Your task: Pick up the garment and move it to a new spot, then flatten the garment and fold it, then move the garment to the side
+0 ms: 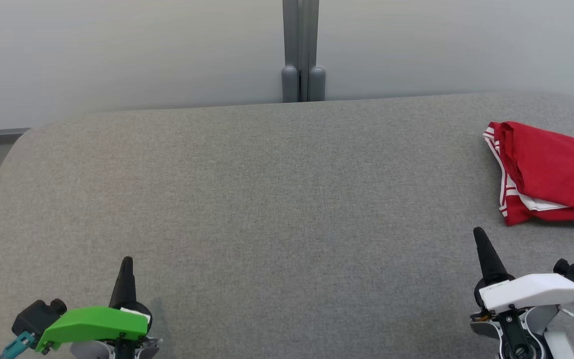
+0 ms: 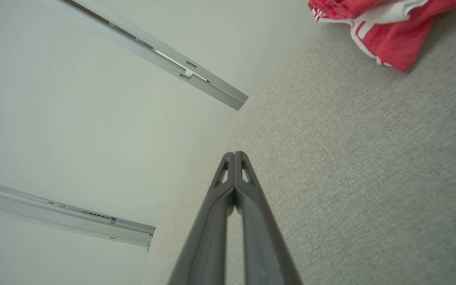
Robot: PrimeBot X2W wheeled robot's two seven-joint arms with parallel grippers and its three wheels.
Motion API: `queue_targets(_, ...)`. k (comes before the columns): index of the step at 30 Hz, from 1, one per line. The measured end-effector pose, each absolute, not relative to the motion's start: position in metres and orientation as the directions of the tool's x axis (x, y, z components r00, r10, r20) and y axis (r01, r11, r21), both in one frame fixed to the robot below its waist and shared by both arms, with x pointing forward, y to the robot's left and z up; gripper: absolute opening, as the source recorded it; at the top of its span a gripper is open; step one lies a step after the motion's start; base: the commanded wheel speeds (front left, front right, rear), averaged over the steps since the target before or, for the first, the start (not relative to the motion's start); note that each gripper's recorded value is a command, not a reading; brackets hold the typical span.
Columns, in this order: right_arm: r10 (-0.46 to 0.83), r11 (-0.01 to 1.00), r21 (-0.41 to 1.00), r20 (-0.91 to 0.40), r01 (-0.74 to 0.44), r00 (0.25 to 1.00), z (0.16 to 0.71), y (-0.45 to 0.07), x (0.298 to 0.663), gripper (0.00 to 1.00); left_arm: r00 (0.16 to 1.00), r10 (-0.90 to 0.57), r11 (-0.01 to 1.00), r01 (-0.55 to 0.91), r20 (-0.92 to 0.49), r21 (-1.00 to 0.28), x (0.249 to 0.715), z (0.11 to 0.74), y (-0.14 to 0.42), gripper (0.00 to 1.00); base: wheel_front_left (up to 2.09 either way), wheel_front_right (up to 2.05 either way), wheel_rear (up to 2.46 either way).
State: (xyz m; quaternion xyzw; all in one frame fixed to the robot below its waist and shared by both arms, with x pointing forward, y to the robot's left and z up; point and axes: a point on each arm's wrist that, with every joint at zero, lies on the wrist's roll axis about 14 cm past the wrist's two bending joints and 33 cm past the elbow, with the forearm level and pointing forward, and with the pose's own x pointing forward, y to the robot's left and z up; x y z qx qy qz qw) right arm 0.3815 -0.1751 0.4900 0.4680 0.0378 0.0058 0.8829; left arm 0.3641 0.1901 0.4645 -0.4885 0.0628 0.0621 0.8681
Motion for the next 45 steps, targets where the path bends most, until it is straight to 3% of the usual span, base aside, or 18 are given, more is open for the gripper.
queue_targets(45, 0.015, 0.174, 0.984, -0.033, 0.03, 0.999, 0.499, -0.191, 0.386, 0.0, 0.997, 0.006, 0.154, -0.079, -0.079, -0.985, 0.38, 0.488, 0.196, 0.0, 0.0, 0.0, 0.0)
